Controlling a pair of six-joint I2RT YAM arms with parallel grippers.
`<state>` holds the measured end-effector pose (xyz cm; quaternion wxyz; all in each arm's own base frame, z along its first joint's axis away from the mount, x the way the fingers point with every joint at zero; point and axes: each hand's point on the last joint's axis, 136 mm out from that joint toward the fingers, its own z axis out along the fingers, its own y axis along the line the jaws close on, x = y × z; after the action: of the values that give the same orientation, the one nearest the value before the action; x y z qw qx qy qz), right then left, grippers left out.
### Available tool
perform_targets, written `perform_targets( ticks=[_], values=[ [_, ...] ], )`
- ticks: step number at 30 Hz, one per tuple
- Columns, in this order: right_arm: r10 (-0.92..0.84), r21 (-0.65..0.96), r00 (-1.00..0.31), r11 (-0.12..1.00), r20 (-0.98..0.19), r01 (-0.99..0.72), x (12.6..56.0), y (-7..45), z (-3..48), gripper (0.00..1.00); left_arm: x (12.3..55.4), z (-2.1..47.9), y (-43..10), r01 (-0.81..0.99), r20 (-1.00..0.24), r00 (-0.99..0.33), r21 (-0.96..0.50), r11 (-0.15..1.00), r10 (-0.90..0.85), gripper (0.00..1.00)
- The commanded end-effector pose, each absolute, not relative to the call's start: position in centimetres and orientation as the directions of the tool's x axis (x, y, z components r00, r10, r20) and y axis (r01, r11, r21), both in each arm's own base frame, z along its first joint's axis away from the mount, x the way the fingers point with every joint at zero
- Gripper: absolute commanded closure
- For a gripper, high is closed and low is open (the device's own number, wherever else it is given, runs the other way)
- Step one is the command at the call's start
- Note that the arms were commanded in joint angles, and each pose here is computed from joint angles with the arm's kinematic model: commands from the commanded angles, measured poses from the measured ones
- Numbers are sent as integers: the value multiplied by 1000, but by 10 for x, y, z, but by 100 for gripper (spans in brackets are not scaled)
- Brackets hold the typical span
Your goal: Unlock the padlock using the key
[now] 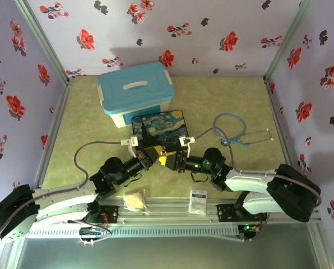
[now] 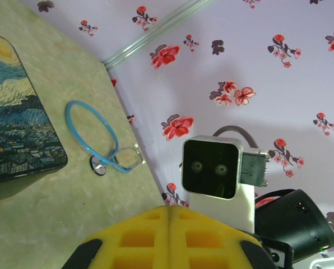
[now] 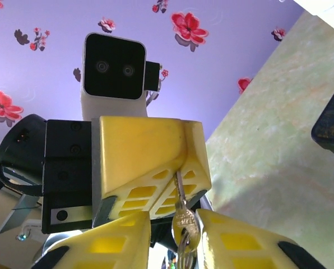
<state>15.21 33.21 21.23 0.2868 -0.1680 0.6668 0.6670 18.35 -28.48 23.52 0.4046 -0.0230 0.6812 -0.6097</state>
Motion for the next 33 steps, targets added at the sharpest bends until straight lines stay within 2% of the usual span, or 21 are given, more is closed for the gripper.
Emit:
perform_targets(
  ticks=[1,9,17,25,30,33],
  values=[
    [228,769,-752,-25,-618,-639,153,330,237,74,184,258,-283,511,-528,-641,-835,203,-557,100],
    [250,773,-747,11,-617,-634,157,320,231,75,187,252,-278,492,-515,-635,-844,212,-575,100],
    [243,766,-738,33,-629,-642,157,317,232,83,189,251,-274,493,-510,-620,-845,209,-596,100],
    [262,769,-740,8,-619,-640,161,321,235,83,190,247,-275,480,-498,-628,-853,206,-598,100],
    [265,775,-749,-8,-608,-632,162,324,237,77,190,242,-275,472,-487,-635,-859,199,-600,100],
    [261,775,-751,-19,-606,-632,162,326,238,80,191,242,-275,472,-485,-635,-860,196,-601,100]
  ],
)
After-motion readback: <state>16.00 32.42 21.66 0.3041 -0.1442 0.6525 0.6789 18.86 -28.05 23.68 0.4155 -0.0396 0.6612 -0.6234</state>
